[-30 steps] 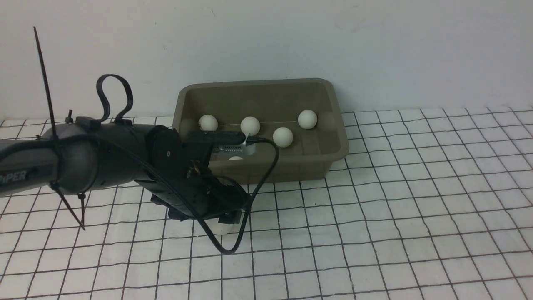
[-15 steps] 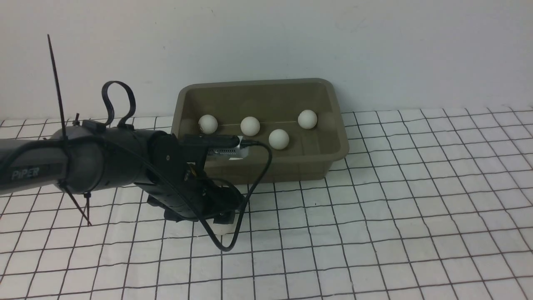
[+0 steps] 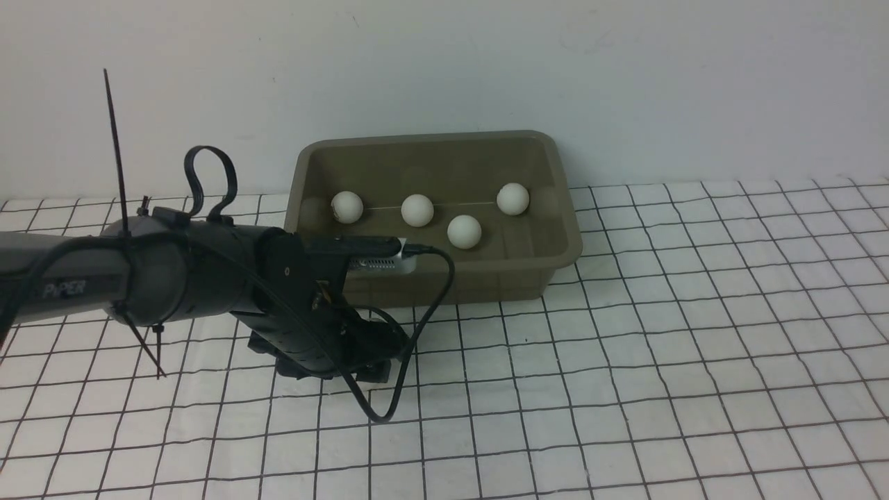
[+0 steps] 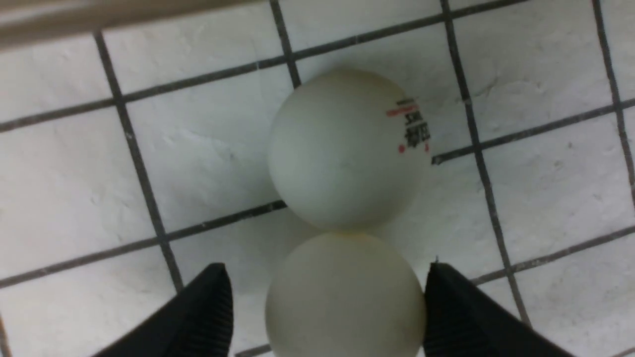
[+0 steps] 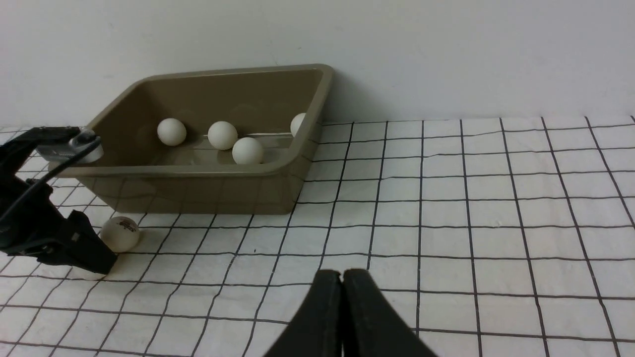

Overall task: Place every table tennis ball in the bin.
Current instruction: Use the left arm to clamp the table tennis ball closest to it, then use the left arm to put the table tennis ball into the box, then use the left arm to clamp the table tennis ball closest to it, then use the left arm to put the table tennis ball into the box

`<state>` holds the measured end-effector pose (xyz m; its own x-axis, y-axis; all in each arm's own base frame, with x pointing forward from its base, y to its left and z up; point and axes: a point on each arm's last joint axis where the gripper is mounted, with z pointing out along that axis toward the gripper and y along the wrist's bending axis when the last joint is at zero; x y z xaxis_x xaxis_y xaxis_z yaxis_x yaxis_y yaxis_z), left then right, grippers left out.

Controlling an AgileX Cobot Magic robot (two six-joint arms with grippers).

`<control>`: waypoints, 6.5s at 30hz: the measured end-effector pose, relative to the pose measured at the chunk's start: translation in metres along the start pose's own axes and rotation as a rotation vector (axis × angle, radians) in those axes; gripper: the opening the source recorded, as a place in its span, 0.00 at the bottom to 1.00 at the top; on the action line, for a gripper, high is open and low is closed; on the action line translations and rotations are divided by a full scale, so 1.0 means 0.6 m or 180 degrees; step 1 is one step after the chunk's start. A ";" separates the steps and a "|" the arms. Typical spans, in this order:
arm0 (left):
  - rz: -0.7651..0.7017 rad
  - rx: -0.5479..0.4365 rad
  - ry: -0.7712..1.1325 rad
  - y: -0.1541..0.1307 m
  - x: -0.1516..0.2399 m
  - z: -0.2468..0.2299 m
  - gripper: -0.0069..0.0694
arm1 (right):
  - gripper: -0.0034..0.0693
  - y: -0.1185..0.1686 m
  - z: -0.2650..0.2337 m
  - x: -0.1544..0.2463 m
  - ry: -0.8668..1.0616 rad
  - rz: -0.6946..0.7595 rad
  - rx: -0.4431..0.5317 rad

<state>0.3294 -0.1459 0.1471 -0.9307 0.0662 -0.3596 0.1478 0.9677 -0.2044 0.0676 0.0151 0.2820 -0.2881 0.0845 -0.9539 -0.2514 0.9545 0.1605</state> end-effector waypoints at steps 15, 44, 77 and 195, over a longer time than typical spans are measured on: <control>0.0069 0.0071 0.0188 -0.011 0.009 -0.079 0.55 | 0.02 0.000 0.000 0.000 -0.0003 -0.0008 0.0003; 0.0720 -0.0055 -0.0617 -0.062 -0.233 -0.049 0.70 | 0.02 0.001 0.000 0.001 0.0025 0.0058 -0.0023; 0.0712 -0.0065 -0.0281 -0.058 -0.004 -0.105 0.60 | 0.02 0.001 0.000 0.005 0.0104 0.0149 -0.0025; 0.0305 0.0414 -0.1011 -0.051 -0.034 -0.201 0.55 | 0.02 0.016 -0.001 -0.009 -0.0165 0.0263 -0.0342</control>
<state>0.3038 -0.1475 0.2704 -0.7632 0.0562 -0.6437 0.2897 0.9203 -0.2630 0.0661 0.0236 0.2885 -0.2644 0.1789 -0.9477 -0.3272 0.9077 0.2627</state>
